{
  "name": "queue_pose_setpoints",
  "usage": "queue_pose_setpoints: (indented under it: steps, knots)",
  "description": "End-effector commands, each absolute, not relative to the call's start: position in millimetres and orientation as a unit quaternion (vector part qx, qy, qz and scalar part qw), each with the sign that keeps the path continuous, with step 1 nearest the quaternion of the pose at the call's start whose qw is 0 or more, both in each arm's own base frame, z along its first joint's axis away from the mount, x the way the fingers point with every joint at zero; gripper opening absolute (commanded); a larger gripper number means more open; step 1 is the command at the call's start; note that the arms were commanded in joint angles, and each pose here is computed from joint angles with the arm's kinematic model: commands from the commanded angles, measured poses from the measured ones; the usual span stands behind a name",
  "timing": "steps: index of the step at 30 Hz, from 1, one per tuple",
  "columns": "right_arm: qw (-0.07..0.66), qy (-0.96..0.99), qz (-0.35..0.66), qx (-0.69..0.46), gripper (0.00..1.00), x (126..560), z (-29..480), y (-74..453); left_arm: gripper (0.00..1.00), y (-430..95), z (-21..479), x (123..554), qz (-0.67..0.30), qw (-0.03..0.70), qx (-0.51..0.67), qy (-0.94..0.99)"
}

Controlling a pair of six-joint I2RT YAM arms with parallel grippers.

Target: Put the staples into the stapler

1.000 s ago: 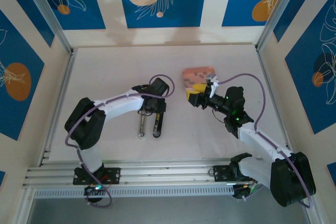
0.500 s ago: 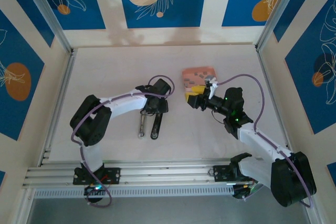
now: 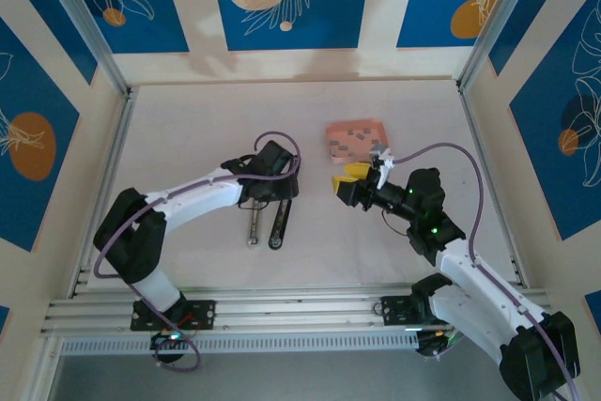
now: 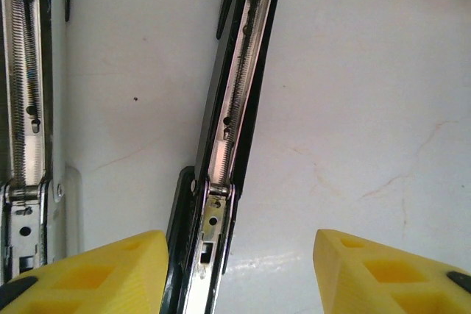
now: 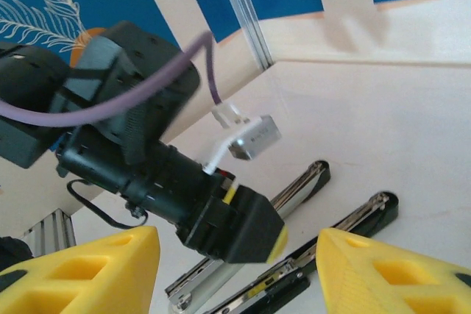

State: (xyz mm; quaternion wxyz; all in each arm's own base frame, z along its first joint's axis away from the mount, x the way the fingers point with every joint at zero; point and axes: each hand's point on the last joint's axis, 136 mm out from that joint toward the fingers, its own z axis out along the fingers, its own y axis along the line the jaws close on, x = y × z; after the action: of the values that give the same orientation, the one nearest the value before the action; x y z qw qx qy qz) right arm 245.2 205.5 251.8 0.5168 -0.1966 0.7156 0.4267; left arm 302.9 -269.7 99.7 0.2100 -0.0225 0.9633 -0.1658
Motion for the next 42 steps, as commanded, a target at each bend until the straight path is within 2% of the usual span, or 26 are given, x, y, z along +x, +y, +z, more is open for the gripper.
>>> queue_pose_setpoints:
  steps: [1,8,15,31,42]
  knots:
    - [0.474,0.751,0.43,-0.161,0.59,245,232,206,0.55,-264,103,296,-0.163,0.212,-0.007,0.963]
    - [0.42,0.772,0.445,-0.169,0.59,243,222,224,0.56,-264,85,283,-0.167,0.18,-0.004,0.969]
    - [0.405,0.776,0.448,-0.181,0.59,242,215,237,0.57,-254,62,273,-0.14,0.158,0.005,0.977]
    - [0.399,0.791,0.432,-0.171,0.59,248,204,239,0.55,-280,42,249,-0.213,0.089,0.009,0.973]
    - [0.358,0.82,0.42,-0.147,0.58,259,184,248,0.55,-297,53,247,-0.274,0.092,0.003,0.957]
